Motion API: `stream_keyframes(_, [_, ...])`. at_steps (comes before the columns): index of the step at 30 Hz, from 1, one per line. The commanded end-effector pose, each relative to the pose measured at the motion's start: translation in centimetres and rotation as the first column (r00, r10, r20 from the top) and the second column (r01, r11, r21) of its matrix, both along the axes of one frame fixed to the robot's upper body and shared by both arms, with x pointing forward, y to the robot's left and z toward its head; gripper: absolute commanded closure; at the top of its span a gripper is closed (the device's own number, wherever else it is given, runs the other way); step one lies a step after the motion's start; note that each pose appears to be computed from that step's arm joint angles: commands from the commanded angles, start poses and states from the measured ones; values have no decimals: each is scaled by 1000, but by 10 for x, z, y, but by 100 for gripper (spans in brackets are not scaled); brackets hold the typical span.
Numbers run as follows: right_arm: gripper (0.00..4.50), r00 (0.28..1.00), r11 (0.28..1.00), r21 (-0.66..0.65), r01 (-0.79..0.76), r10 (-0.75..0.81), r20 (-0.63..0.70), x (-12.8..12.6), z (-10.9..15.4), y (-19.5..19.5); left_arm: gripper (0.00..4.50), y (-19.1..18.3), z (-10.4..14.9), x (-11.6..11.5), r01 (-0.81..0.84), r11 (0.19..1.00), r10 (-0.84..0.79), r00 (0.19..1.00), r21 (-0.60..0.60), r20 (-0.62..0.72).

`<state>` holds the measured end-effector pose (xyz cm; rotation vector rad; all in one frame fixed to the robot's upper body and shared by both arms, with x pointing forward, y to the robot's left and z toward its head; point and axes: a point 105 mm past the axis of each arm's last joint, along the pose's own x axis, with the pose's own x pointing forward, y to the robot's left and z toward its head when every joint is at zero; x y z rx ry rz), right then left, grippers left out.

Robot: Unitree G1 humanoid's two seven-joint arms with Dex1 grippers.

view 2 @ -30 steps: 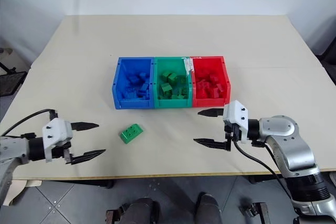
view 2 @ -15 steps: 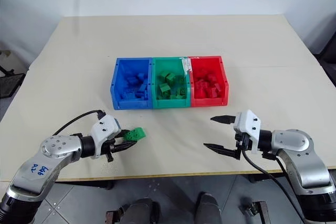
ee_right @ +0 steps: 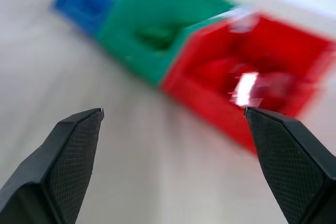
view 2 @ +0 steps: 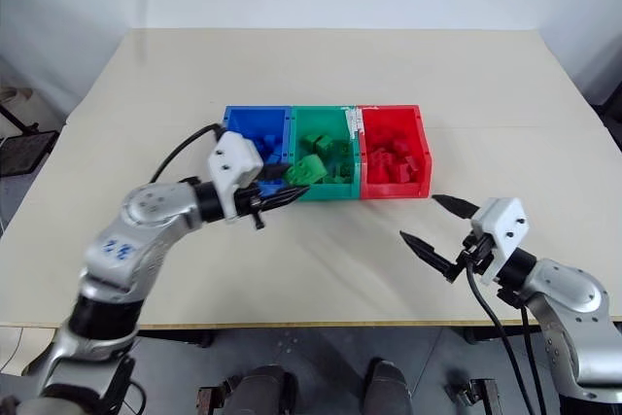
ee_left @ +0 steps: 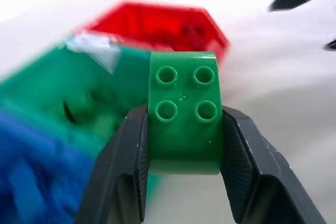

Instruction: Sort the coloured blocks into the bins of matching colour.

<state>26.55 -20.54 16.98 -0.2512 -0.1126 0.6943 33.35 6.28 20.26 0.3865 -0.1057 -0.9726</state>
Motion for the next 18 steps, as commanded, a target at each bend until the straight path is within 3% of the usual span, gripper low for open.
stream_keyframes(1, [0,997,999,11,48,-49,53,-7,13,-2,303,-7,4,33,-120,993,120,989,-9,89])
stream_keyframes(7, [0,997,997,20,68,-69,44,-16,7,2,303,-32,6,61,-116,993,120,982,-36,146])
stream_keyframes(16, [0,999,999,7,37,-37,35,-17,0,3,24,-14,14,18,56,993,-39,986,-102,164])
stream_keyframes(18, [0,999,1000,2,19,-19,32,-15,-2,3,4,3,8,10,54,996,-42,985,-71,167])
